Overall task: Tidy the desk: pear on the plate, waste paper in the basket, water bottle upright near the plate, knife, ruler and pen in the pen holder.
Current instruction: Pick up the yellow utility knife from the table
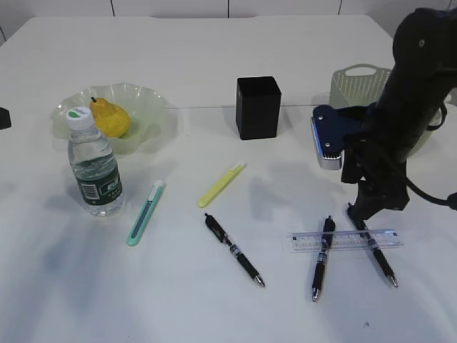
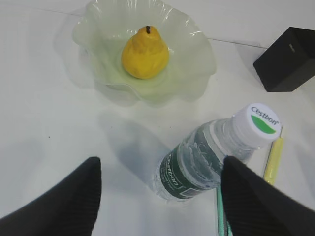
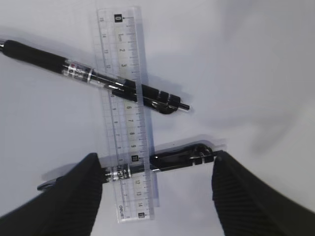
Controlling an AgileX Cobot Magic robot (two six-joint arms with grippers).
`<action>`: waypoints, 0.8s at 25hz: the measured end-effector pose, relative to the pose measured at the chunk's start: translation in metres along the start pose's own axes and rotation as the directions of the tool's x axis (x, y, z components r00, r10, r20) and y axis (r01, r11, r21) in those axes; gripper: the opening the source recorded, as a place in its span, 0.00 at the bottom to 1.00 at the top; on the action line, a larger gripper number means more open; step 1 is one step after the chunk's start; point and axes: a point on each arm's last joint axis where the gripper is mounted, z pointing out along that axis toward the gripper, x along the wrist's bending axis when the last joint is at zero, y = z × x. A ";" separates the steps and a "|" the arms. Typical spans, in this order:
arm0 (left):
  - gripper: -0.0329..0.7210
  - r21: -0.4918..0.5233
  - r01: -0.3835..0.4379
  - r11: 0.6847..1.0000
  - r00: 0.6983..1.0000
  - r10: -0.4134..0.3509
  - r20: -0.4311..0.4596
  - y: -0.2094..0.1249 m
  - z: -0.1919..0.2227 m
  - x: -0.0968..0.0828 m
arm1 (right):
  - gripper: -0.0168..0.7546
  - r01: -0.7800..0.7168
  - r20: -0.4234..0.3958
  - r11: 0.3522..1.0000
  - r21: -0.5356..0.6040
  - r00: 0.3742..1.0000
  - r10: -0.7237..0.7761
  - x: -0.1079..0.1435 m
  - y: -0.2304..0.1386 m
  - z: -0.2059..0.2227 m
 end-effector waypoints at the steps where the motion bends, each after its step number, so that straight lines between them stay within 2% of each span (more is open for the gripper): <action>1: 0.76 0.000 0.000 1.000 1.000 0.000 0.000 0.000 0.000 0.000 | 0.69 0.001 -0.009 1.000 0.003 1.000 -0.001 -0.001 0.000 0.004; 9: 0.76 0.015 0.007 1.000 1.000 -0.007 -0.002 -0.002 0.004 0.002 | 0.69 0.006 -0.012 1.000 0.004 1.000 -0.006 -0.005 0.000 0.019; 14: 0.76 0.027 0.013 1.000 1.000 -0.013 -0.004 -0.003 0.007 0.004 | 0.69 0.035 -0.049 0.999 0.034 0.998 -0.033 0.008 -0.001 0.034; 20: 0.76 0.030 0.015 0.999 1.000 -0.015 -0.005 -0.004 0.008 0.004 | 0.63 0.024 -0.048 0.999 0.037 0.999 -0.022 0.014 0.005 0.040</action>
